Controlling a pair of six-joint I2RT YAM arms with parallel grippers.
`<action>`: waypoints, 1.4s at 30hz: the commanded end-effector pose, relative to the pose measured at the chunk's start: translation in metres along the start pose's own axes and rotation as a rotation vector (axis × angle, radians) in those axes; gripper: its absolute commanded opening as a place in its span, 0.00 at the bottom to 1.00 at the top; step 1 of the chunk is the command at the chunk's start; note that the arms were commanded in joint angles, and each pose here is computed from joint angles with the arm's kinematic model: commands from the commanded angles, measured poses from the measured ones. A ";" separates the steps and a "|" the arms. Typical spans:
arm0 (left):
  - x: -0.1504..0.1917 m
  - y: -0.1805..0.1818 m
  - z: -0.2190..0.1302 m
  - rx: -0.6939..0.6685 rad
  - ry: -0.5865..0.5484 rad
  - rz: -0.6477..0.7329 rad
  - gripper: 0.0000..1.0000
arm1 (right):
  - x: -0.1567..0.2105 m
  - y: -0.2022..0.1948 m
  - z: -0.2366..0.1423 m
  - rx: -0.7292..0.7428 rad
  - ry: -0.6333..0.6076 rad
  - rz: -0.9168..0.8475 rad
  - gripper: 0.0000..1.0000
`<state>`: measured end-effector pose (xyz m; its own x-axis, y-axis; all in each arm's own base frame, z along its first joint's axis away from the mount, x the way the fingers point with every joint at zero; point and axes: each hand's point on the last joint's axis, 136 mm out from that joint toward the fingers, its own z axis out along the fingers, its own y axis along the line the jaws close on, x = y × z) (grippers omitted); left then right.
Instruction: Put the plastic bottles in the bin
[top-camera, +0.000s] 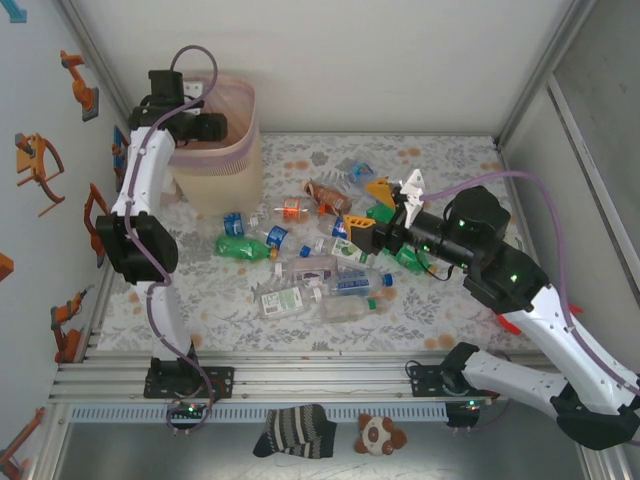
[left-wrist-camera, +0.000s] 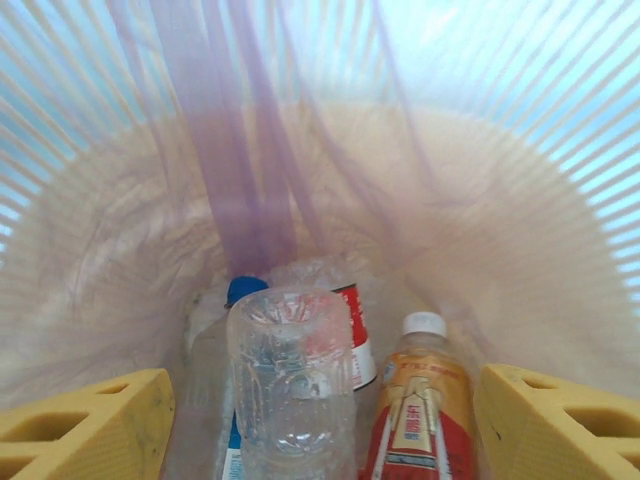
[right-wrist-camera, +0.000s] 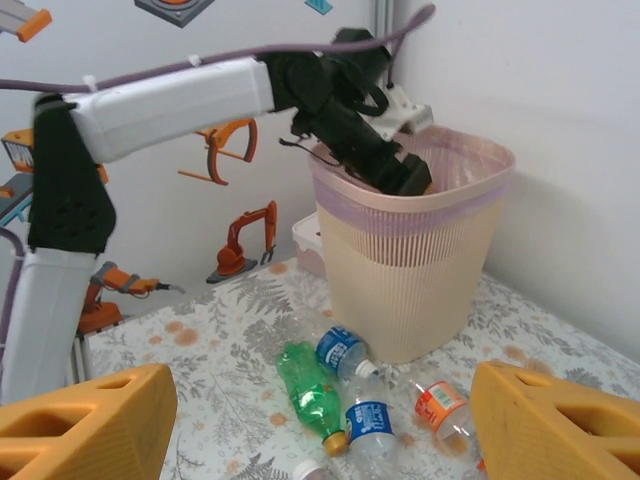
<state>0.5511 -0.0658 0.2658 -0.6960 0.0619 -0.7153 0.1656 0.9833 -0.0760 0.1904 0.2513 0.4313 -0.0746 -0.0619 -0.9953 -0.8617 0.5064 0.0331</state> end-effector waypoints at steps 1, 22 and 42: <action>-0.029 -0.013 -0.056 0.055 -0.103 0.000 0.78 | -0.008 -0.003 -0.007 0.033 -0.012 0.010 0.76; 0.025 -0.084 -0.207 0.351 -0.395 0.191 0.81 | 0.034 -0.018 0.001 0.110 0.129 0.065 0.76; 0.150 -0.054 -0.154 0.203 -0.108 -0.463 0.79 | 0.048 -0.016 0.013 0.078 0.184 0.035 0.77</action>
<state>0.3282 -0.0986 0.2776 -0.6646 -0.1695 -0.7277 0.2197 0.8865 -0.4072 0.2079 0.2469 0.3787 -0.2246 -0.1955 -0.9546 -0.8034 0.5916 0.0679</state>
